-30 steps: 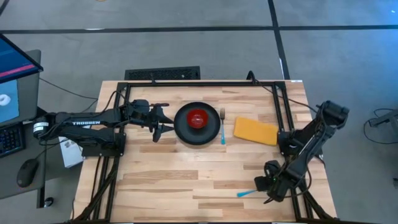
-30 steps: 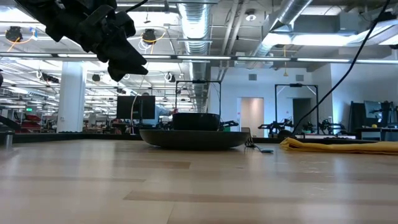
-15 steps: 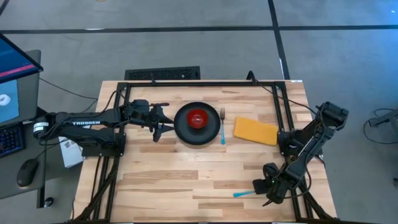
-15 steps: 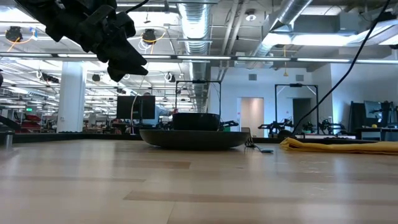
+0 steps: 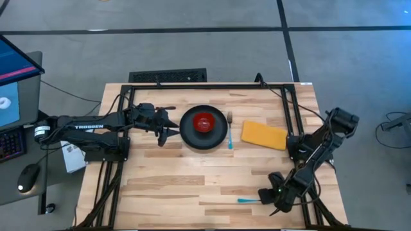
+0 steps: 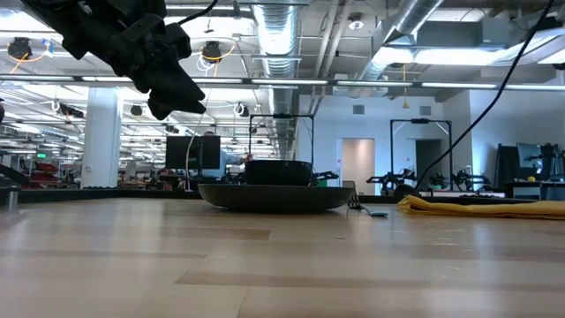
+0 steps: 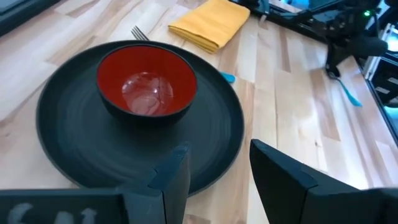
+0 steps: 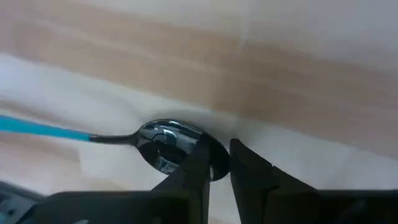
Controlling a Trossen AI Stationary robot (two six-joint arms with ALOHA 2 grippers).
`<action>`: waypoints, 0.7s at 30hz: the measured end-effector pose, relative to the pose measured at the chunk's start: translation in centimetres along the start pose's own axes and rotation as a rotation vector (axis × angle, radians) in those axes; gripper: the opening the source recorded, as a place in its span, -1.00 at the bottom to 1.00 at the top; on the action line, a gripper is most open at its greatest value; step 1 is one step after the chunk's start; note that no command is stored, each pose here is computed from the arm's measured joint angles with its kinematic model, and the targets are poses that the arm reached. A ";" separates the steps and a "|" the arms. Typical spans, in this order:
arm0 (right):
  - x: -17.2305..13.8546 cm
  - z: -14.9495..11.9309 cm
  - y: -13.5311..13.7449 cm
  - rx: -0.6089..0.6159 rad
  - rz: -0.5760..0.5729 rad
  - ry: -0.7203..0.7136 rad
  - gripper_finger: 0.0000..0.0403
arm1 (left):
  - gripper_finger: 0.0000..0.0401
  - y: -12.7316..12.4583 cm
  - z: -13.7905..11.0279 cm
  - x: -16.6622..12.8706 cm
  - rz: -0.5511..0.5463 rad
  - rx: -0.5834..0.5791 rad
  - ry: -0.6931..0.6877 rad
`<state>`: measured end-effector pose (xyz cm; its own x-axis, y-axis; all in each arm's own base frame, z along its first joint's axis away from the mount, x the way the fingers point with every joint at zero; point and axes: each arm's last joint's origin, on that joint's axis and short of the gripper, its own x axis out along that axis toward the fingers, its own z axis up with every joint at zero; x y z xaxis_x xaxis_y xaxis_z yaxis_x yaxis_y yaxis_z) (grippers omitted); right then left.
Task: Set table place
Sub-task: Put the blue spoon on the red bowl
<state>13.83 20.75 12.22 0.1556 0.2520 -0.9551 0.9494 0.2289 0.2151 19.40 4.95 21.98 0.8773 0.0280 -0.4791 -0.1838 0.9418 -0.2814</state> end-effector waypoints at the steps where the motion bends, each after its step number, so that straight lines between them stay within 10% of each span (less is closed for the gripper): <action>1: 0.1 -0.1 0.2 -0.004 0.018 0.001 -0.68 | -0.23 0.0 0.0 0.0 0.005 0.000 -0.002; 11: 0.3 -0.2 0.9 -0.065 0.155 -0.074 -0.90 | -0.23 0.1 0.0 0.0 0.047 -0.002 -0.011; 21: 0.3 1.8 1.5 -0.173 0.306 -0.437 -0.95 | -0.23 0.0 0.6 0.0 0.018 -0.014 -0.068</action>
<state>15.83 19.45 11.93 0.5508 -0.0731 -0.8314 0.7900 0.3670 0.4911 19.66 5.12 22.52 0.9020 0.0677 -0.4264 -0.2051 0.9363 -0.2851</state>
